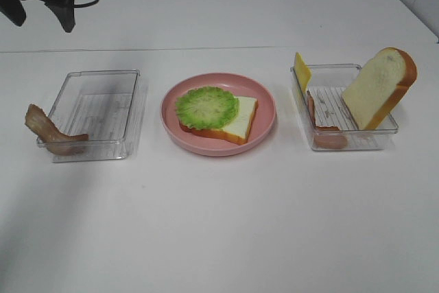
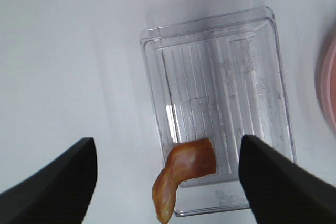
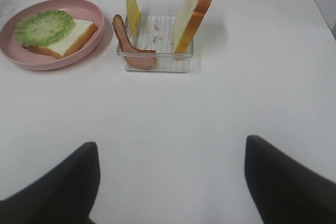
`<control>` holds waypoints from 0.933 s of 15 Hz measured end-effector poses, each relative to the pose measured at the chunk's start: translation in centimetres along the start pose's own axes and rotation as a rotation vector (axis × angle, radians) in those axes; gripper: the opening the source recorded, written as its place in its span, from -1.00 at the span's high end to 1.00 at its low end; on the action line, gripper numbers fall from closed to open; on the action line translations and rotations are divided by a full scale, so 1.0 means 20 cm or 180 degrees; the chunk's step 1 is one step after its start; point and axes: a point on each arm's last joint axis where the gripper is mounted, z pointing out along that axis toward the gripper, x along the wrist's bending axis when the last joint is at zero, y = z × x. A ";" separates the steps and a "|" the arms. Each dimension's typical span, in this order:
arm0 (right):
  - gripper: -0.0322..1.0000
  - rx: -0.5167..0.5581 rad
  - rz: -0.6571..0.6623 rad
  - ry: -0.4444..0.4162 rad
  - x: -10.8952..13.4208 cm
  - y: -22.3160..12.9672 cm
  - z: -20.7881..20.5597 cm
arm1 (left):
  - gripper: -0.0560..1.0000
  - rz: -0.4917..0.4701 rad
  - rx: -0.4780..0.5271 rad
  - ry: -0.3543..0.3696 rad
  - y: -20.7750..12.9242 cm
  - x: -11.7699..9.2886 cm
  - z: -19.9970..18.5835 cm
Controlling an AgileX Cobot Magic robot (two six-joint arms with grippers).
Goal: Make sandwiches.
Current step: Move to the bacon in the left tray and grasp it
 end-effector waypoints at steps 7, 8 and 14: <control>-0.47 0.0000 0.0000 0.0000 0.00 0.00 0.00 | -0.34 -0.0354 0.0696 -0.0029 -0.34 0.18 0.05; -0.47 0.0000 0.0000 0.0000 0.00 0.00 0.00 | -0.34 -0.0375 0.0777 -0.0063 -0.37 0.18 0.07; -0.47 0.0000 0.0000 0.0000 0.00 0.00 0.00 | -0.32 -0.0480 0.0671 -0.0173 -0.42 0.14 0.19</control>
